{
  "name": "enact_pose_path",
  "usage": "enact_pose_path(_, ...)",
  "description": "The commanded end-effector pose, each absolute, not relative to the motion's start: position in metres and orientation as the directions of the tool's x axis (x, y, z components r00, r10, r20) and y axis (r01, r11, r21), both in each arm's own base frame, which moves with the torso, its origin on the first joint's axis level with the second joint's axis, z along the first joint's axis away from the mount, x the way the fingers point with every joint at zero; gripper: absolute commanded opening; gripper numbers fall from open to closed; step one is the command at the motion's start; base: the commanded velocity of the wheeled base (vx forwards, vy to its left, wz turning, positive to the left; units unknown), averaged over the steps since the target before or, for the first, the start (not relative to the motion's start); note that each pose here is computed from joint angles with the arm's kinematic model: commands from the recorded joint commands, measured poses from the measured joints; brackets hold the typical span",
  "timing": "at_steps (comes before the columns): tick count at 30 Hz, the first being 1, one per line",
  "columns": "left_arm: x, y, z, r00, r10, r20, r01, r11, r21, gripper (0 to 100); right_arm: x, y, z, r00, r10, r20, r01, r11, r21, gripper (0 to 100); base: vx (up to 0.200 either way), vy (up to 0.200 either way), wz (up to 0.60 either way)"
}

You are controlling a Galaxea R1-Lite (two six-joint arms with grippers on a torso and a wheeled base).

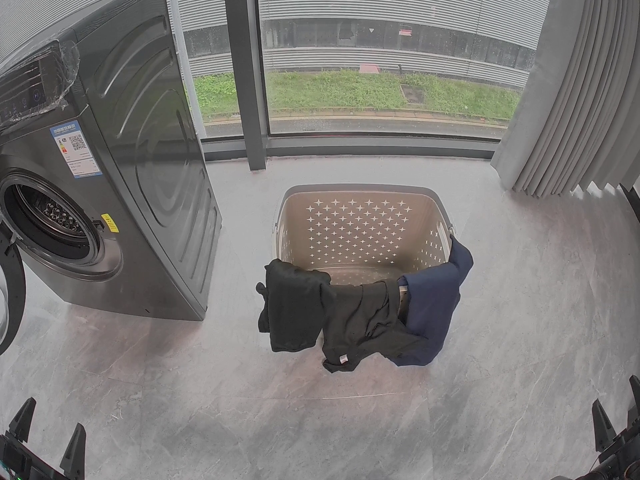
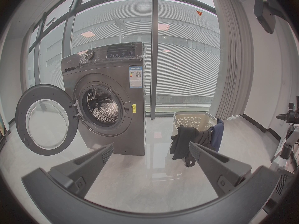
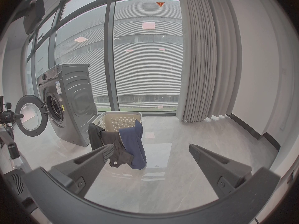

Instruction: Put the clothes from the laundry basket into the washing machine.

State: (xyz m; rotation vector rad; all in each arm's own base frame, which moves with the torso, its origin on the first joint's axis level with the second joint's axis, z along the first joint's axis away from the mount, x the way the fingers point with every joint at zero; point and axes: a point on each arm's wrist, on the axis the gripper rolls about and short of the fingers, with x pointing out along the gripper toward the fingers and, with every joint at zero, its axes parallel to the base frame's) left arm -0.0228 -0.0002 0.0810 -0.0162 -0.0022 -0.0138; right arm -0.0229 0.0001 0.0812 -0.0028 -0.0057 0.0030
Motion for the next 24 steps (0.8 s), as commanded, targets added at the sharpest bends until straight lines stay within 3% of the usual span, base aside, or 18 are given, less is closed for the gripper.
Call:
enact_pose_path(1,-0.0228,-0.0002,0.0758,1.0,-0.014,0.003,0.014,1.0,-0.017,100,-0.0228,0.0001,0.076,1.0,0.003,0.005,-0.003,1.0,-0.003,100,0.0,0.0,0.0)
enact_pose_path(24,-0.0228,-0.0002,0.0758,1.0,-0.014,0.003,0.014,1.0,-0.017,100,-0.0228,0.0001,0.076,1.0,0.002,0.005,-0.002,1.0,-0.003,100,0.0,0.0,0.0)
